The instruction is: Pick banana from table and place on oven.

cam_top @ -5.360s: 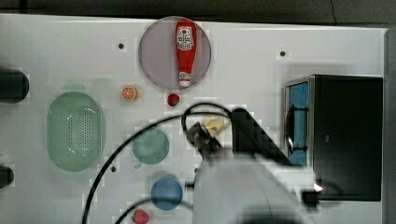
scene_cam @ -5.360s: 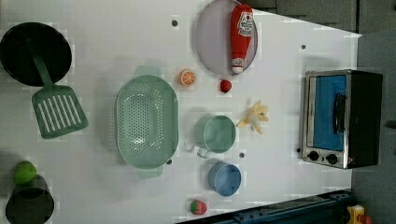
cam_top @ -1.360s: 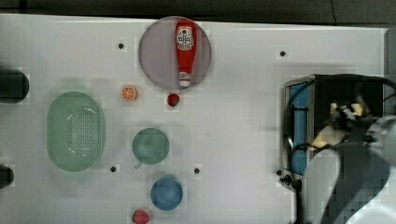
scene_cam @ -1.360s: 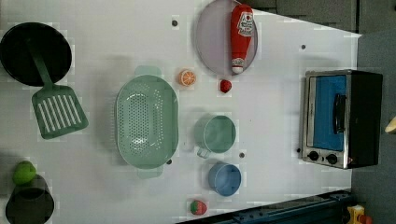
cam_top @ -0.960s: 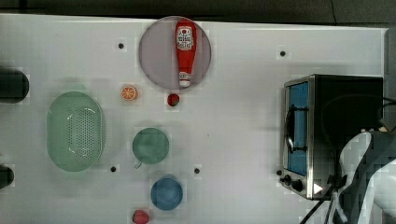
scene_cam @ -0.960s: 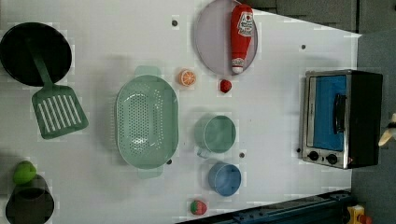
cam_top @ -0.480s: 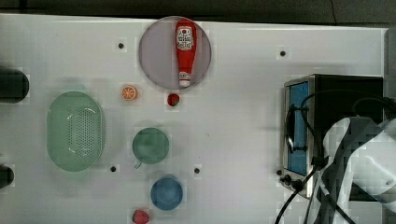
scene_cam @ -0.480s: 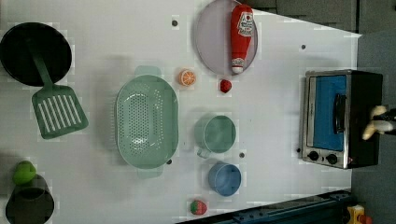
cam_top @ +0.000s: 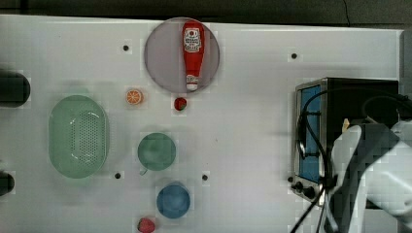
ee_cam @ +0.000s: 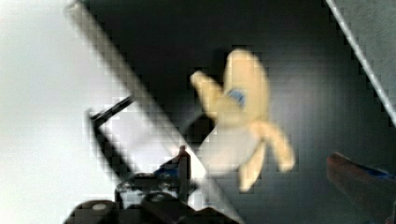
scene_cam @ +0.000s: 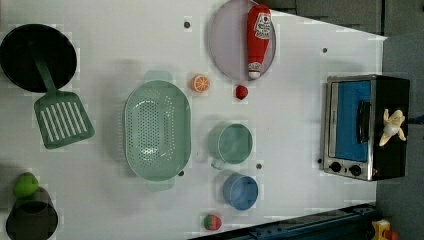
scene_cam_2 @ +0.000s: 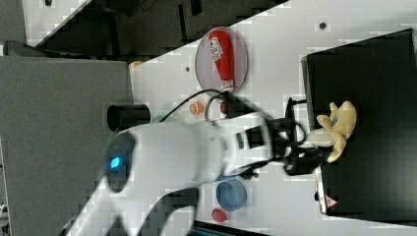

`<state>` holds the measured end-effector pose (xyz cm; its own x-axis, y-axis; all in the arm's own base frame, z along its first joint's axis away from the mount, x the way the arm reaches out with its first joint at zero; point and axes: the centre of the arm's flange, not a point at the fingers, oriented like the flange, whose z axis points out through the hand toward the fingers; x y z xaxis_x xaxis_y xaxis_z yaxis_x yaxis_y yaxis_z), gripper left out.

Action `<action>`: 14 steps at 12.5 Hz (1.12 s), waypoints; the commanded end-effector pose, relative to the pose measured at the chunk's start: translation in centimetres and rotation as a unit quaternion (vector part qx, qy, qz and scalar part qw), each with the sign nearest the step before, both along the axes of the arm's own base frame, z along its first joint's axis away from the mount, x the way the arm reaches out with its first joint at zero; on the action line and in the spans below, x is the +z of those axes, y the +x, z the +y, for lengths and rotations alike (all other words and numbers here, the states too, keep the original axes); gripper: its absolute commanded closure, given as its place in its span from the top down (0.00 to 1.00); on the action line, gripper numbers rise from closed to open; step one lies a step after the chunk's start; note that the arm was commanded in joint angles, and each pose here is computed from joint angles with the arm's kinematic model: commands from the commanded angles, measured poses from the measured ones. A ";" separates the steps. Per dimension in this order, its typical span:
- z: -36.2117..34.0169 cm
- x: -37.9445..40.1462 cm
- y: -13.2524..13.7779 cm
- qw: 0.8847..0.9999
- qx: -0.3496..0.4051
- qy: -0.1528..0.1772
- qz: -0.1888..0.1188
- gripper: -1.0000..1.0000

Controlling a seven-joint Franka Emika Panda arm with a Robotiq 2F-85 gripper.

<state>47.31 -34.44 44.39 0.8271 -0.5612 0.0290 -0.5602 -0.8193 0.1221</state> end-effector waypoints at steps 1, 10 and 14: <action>9.7 7.9 2.9 0.999 -0.017 0.022 -0.040 1.00; 31.5 13.9 3.1 0.988 -0.149 0.031 -0.032 1.00; 31.2 14.6 2.7 0.987 -0.153 0.032 -0.039 1.00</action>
